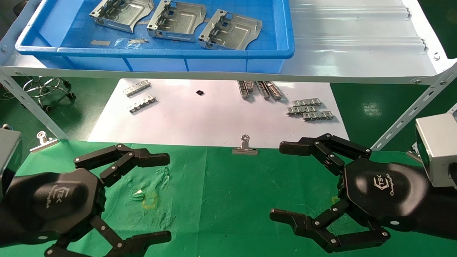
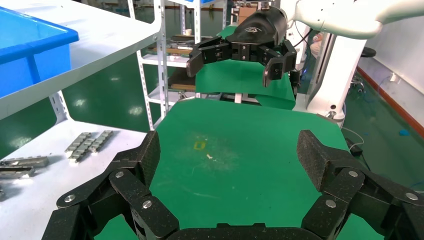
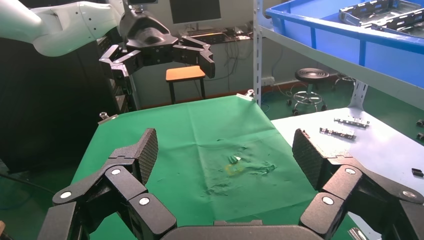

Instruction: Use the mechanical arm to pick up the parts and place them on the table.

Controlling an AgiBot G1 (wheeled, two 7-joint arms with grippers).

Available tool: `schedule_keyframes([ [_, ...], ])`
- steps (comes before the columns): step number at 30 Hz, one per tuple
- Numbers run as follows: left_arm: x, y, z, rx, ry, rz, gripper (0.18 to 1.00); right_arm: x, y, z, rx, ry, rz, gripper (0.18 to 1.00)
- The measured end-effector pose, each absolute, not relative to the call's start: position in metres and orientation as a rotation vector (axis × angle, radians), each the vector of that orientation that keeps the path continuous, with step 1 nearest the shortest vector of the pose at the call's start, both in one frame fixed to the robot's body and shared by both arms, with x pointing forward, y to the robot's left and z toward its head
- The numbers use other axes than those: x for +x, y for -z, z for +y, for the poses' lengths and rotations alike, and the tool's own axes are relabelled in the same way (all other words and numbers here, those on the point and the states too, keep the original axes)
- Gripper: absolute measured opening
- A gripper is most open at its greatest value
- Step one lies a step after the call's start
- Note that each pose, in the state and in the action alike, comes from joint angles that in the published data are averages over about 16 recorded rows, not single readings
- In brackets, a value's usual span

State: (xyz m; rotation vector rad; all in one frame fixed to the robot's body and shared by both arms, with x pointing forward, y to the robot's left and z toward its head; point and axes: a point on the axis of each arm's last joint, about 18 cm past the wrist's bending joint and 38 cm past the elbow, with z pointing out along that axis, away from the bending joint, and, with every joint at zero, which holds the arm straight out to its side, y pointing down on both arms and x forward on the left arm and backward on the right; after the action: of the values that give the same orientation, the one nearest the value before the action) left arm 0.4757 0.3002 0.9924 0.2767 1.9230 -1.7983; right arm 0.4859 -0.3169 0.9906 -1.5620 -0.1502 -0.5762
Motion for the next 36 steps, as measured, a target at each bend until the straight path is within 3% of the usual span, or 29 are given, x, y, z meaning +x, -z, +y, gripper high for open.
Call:
schedule_keyframes([
  [24, 0.477, -0.994, 0.300, 0.275, 1.797, 1.913, 1.001, 0.486, -0.991, -0.317, -1.562, 0.576, -0.150, 0.997],
  [36, 0.501, -1.017, 0.294, 0.225, 1.799, 1.792, 1.001, 0.486, -0.991, -0.317, -1.562, 0.576, -0.150, 0.932],
])
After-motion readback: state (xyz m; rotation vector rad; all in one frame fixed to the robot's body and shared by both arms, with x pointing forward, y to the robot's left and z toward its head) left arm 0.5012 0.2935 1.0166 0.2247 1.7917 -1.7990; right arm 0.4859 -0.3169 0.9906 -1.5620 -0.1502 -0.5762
